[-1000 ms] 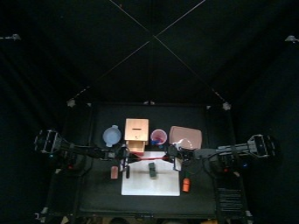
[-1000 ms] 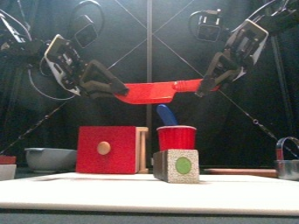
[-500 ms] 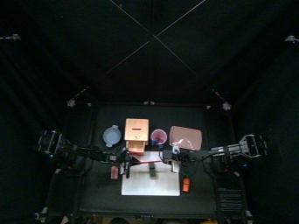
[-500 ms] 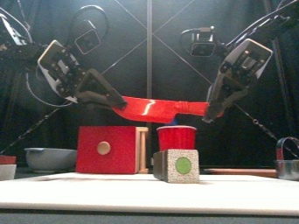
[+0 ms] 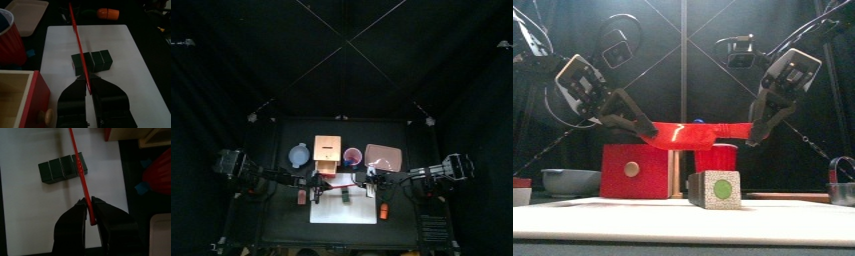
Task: Place sushi on board then cut the sushi with the knife then place the pieces on the plate
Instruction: Cut the sushi into 4 pieces
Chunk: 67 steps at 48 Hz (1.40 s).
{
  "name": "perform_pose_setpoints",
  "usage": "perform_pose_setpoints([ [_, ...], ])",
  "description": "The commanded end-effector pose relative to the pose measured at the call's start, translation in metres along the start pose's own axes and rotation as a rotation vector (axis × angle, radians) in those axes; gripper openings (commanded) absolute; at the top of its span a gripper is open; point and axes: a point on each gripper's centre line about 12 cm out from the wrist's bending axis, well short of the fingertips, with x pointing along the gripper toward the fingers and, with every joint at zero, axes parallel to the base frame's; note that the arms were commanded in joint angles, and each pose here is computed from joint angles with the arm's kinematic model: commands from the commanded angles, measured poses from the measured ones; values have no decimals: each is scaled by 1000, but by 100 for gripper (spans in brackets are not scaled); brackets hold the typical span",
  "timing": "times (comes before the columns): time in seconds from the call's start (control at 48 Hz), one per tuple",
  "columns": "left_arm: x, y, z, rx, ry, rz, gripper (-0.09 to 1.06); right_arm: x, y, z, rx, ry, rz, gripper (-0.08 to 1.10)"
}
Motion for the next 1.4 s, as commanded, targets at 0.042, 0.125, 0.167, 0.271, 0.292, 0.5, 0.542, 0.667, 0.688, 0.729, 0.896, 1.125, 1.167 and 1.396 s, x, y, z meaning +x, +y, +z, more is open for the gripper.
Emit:
perform_pose_setpoints([
  [0.042, 2, -11, 5, 16, -16, -30, 39, -5, -6, 7, 0, -7, -18, 50],
  [0.125, 4, -13, 4, 20, -11, -36, 39, -4, -6, 4, -8, 0, -21, 50],
  [0.167, 6, -14, 3, 24, -7, -38, 38, -4, -6, 2, -16, 4, -22, 50],
  [0.271, 14, -15, -2, 29, 10, -41, 37, -3, -5, -2, -27, 14, -24, 49],
  [0.292, 15, -15, -1, 31, 11, -42, 37, -2, -5, -3, -27, 17, -24, 48],
  [0.5, 20, -15, -2, 28, 15, -41, 33, -1, -3, -11, -39, 35, -19, 36],
  [0.542, 21, -15, -3, 26, 19, -41, 33, 0, -2, -14, -43, 42, -19, 36],
  [0.667, 29, -15, -6, 19, 32, -35, 33, 2, -4, -21, -63, 58, -27, 36],
  [0.688, 31, -15, -7, 20, 36, -35, 33, 2, -4, -21, -63, 58, -27, 36],
  [0.729, 33, -15, -8, 22, 39, -37, 33, 2, -3, -21, -66, 58, -27, 36],
  [0.896, 36, -17, -10, 20, 64, -40, 33, 2, -2, -25, -73, 69, -24, 36],
  [1.125, 39, -24, -9, 29, 87, -55, 32, -1, -2, -25, -74, 62, -24, 36],
  [1.167, 39, -23, -9, 28, 92, -52, 32, 0, -2, -25, -76, 65, -27, 36],
  [1.396, 38, -22, -6, 27, 84, -52, 32, -1, -5, -21, -96, 53, -37, 36],
])
